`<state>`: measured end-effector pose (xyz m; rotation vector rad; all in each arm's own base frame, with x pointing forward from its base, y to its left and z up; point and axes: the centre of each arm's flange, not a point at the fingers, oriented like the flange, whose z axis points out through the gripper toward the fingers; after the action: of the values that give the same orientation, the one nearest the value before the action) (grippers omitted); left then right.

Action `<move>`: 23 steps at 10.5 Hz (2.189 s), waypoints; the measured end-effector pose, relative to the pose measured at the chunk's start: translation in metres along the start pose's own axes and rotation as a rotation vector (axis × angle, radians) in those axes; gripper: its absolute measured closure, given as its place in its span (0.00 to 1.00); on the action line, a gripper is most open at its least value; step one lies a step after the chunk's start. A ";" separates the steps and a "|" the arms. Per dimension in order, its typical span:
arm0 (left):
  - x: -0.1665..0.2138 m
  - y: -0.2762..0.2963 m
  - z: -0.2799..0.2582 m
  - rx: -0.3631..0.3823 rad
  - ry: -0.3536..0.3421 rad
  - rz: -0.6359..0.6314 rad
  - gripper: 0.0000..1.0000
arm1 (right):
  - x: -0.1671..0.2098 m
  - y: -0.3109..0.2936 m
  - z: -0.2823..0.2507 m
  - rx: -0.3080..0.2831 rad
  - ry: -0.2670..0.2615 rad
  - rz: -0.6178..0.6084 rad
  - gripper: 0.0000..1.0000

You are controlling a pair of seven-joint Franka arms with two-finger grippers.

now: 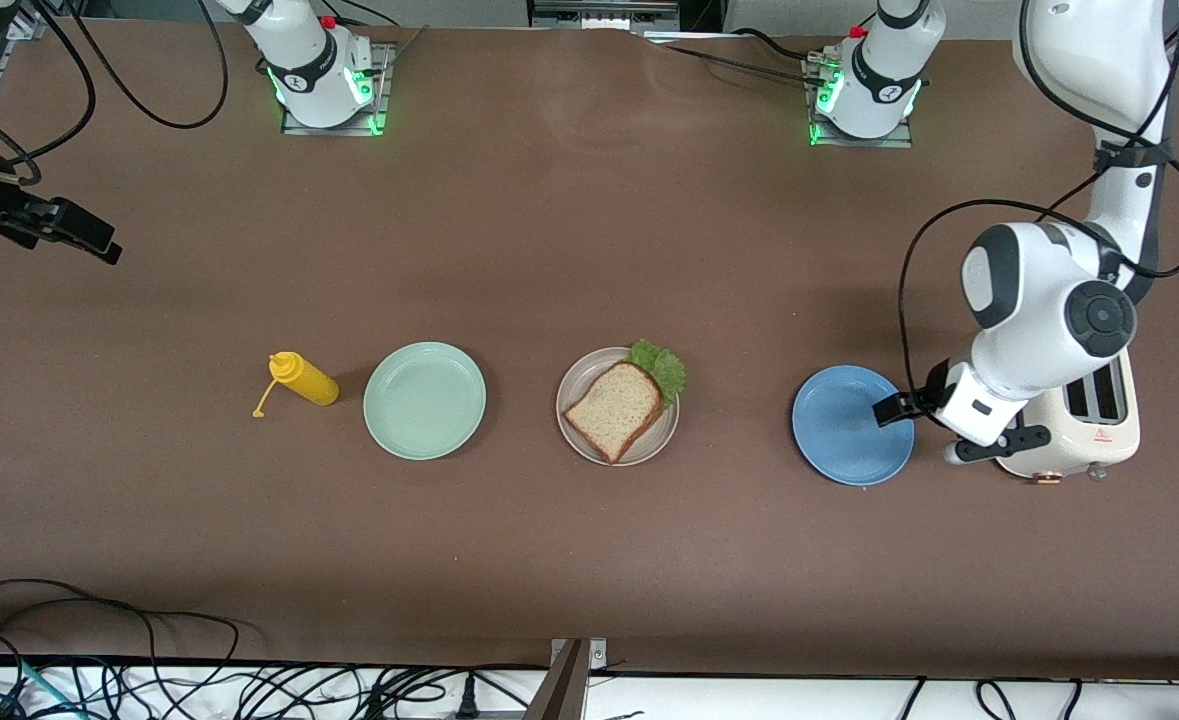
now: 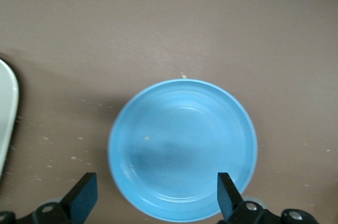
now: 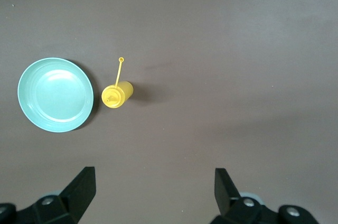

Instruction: Make sandwich on beige plate with both arms

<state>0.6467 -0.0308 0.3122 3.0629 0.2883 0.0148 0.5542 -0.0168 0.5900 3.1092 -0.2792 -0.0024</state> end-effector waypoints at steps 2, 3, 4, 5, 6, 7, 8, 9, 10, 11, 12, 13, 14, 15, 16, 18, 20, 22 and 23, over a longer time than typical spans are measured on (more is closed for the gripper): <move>0.003 -0.027 -0.010 0.010 -0.009 0.043 0.00 | 0.000 -0.005 -0.002 0.000 0.002 -0.009 0.00; 0.002 -0.034 -0.021 0.029 -0.016 0.060 0.00 | 0.000 -0.006 -0.003 0.000 0.004 -0.010 0.00; -0.001 -0.038 -0.035 0.042 -0.028 0.069 0.00 | 0.000 -0.006 -0.003 0.000 0.005 -0.010 0.00; -0.005 -0.040 -0.051 0.044 -0.042 0.073 0.00 | 0.001 -0.006 -0.004 0.001 0.005 -0.010 0.00; -0.012 -0.040 -0.068 0.037 -0.060 0.075 0.00 | 0.001 -0.006 -0.003 0.000 0.005 -0.009 0.00; -0.018 -0.042 -0.084 0.029 -0.079 0.073 0.00 | 0.001 -0.006 -0.003 0.000 0.005 -0.009 0.00; -0.025 -0.044 -0.099 0.022 -0.099 0.073 0.00 | 0.001 -0.006 -0.003 0.000 0.005 -0.009 0.00; -0.033 -0.046 -0.113 0.022 -0.117 0.077 0.00 | 0.001 -0.006 -0.003 0.000 0.004 -0.009 0.00; -0.040 -0.048 -0.127 0.027 -0.129 0.084 0.00 | 0.001 -0.006 -0.004 0.000 0.003 -0.008 0.00; -0.046 -0.048 -0.141 0.024 -0.133 0.088 0.00 | 0.001 -0.006 -0.005 0.000 0.004 -0.007 0.00; -0.052 -0.048 -0.154 0.017 -0.133 0.091 0.00 | 0.001 -0.006 -0.005 0.000 0.005 -0.007 0.00; -0.057 -0.047 -0.166 0.011 -0.125 0.095 0.00 | 0.001 -0.006 -0.005 0.000 0.005 -0.007 0.00; -0.062 -0.042 -0.180 0.002 -0.107 0.107 0.00 | 0.001 -0.006 -0.005 0.000 0.004 -0.007 0.00; -0.067 -0.036 -0.191 -0.004 -0.095 0.122 0.00 | 0.001 -0.007 -0.005 0.000 0.002 -0.007 0.00; -0.073 -0.029 -0.202 -0.010 -0.086 0.137 0.00 | 0.000 -0.007 -0.005 0.000 0.001 -0.007 0.00; -0.086 -0.018 -0.222 -0.018 -0.085 0.164 0.00 | 0.000 -0.007 -0.005 0.000 0.001 -0.007 0.00; -0.095 -0.011 -0.248 -0.019 -0.110 0.182 0.00 | 0.000 -0.007 -0.005 -0.001 -0.001 -0.007 0.00; -0.100 -0.012 -0.269 -0.018 -0.126 0.185 0.00 | 0.001 -0.007 -0.004 -0.001 -0.002 -0.008 0.00; -0.102 -0.013 -0.278 -0.017 -0.134 0.185 0.00 | 0.001 -0.007 -0.004 -0.001 -0.001 -0.008 0.00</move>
<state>0.5402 -0.0196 0.5882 3.0429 -0.0031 -0.1766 0.5564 -0.0098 0.5936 3.1096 -0.2674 -0.0045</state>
